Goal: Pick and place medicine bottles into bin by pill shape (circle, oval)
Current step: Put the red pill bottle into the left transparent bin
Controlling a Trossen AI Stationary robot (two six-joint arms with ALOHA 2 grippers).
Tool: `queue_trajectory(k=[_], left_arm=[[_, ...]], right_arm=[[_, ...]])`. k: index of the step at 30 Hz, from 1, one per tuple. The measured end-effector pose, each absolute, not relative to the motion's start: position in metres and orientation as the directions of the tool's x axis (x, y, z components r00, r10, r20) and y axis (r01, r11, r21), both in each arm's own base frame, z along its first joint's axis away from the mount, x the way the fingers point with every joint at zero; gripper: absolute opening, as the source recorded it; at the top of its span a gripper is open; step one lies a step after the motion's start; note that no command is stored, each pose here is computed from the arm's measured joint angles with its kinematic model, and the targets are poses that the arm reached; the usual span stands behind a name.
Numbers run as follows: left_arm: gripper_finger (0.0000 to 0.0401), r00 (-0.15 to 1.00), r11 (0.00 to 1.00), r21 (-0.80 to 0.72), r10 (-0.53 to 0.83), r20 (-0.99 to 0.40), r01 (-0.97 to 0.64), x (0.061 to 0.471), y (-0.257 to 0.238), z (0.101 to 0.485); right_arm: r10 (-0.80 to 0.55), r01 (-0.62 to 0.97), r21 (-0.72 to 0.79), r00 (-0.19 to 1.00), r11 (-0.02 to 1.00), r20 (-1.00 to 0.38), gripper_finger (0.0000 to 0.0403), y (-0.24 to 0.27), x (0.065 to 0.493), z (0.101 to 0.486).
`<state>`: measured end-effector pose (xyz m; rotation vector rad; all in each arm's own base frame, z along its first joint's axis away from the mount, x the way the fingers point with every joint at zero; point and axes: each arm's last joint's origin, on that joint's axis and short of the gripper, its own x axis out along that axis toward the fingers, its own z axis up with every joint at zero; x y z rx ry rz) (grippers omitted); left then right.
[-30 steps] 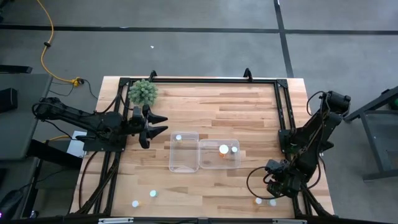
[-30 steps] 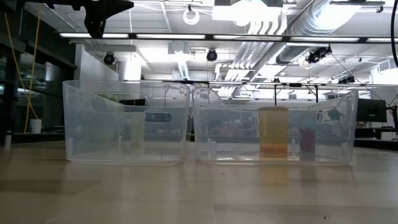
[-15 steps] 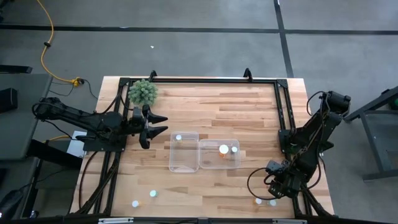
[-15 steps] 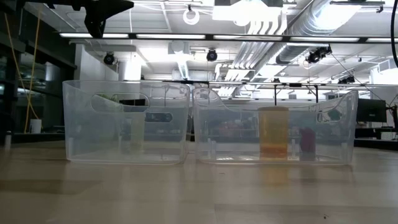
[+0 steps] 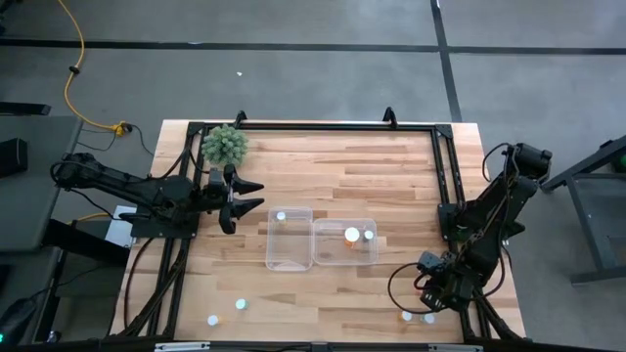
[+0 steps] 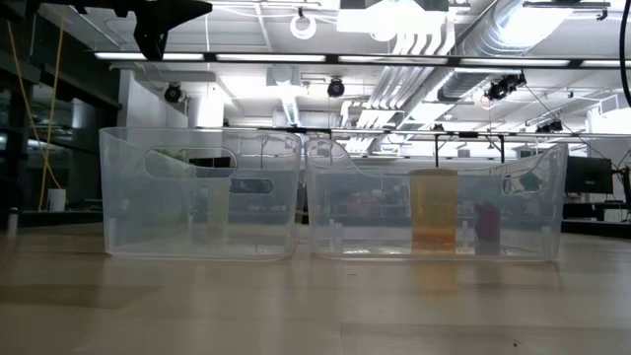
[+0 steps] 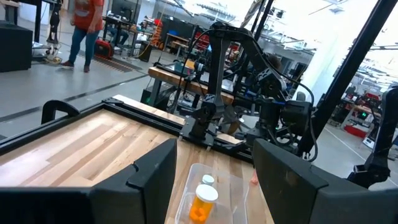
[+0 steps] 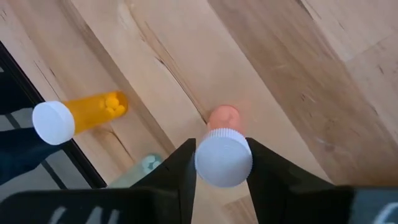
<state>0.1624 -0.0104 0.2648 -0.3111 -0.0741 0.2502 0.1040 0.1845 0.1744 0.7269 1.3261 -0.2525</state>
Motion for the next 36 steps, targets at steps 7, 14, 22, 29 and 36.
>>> queue_trajectory(k=[7,14,22,29,36], left_arm=[[0.0200,0.967,0.919,-0.319,0.254,0.034,-0.231,0.162,-0.010,0.265],[0.0200,0.967,0.911,-0.343,0.254,0.032,-0.228,0.163,-0.010,0.266],[0.0200,0.978,0.959,-0.215,0.157,-0.139,-0.185,0.199,-0.018,0.282],[0.0200,0.955,0.995,-0.077,0.038,-0.294,-0.063,0.249,-0.028,0.289],[0.0200,0.939,1.000,-0.004,0.025,-0.344,-0.028,0.302,-0.032,0.288]], right_arm=[[0.193,0.488,0.348,0.340,0.800,-0.921,0.0103,0.190,0.110,0.195],[0.091,0.403,0.301,0.464,0.864,-0.881,0.0103,0.191,0.123,0.235],[0.029,0.285,0.224,0.558,0.932,-0.829,0.0103,0.171,0.165,0.274],[-0.035,0.204,0.123,0.633,0.971,-0.773,0.0103,0.137,0.204,0.310],[-0.053,0.154,0.075,0.693,0.985,-0.719,0.0103,0.101,0.233,0.332]])
